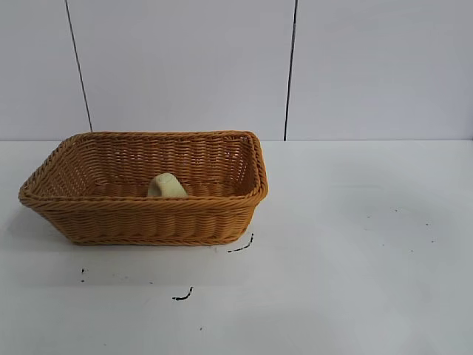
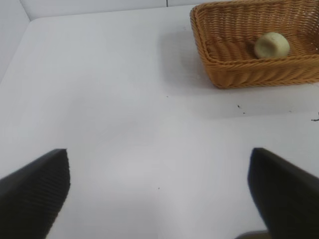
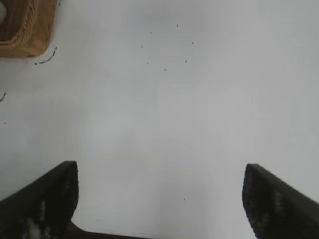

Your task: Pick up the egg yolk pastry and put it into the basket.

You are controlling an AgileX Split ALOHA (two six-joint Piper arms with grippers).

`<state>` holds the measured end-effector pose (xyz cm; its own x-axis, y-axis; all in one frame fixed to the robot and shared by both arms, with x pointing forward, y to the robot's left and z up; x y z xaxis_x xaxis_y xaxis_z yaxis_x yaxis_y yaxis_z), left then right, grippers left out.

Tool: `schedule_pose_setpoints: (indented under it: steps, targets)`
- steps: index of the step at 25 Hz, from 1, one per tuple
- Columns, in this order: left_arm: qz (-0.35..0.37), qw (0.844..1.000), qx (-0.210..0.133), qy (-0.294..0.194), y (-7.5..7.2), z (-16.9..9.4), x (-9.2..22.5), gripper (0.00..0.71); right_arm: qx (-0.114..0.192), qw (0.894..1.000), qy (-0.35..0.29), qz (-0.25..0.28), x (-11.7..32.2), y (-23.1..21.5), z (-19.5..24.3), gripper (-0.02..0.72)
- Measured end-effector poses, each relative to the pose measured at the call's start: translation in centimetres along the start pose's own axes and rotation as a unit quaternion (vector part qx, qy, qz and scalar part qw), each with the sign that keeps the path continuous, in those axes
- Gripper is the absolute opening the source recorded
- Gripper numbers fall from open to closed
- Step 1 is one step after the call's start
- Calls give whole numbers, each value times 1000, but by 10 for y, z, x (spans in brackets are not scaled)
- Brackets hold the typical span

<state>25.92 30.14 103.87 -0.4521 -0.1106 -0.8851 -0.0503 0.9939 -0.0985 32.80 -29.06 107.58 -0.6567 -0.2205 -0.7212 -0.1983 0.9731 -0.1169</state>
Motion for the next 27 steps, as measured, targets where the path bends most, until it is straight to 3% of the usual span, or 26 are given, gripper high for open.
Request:
schedule_pose_setpoints:
  steps: [6,14,27]
  targets:
    - [0,1000,0,0,0,0,0,697,12,999,-53,-3,54,12,0,635]
    - [0,1000,0,0,0,0,0,697,31,989,-142,-8,68,16,-21,635]
    - [0,1000,0,0,0,0,0,697,25,988,-150,-7,69,18,-23,635]
Point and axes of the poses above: a point on each arm's last joint axis where the gripper is mounted, z pointing out along that axis toward the gripper, y along the wrist's bending axis when the last joint is at zero, x = y × z, the point moved 3 cm from there along z, pointing out along that axis toward the gripper, and after that the axes turned 11 degrees about -z, right-handed, at the moved point
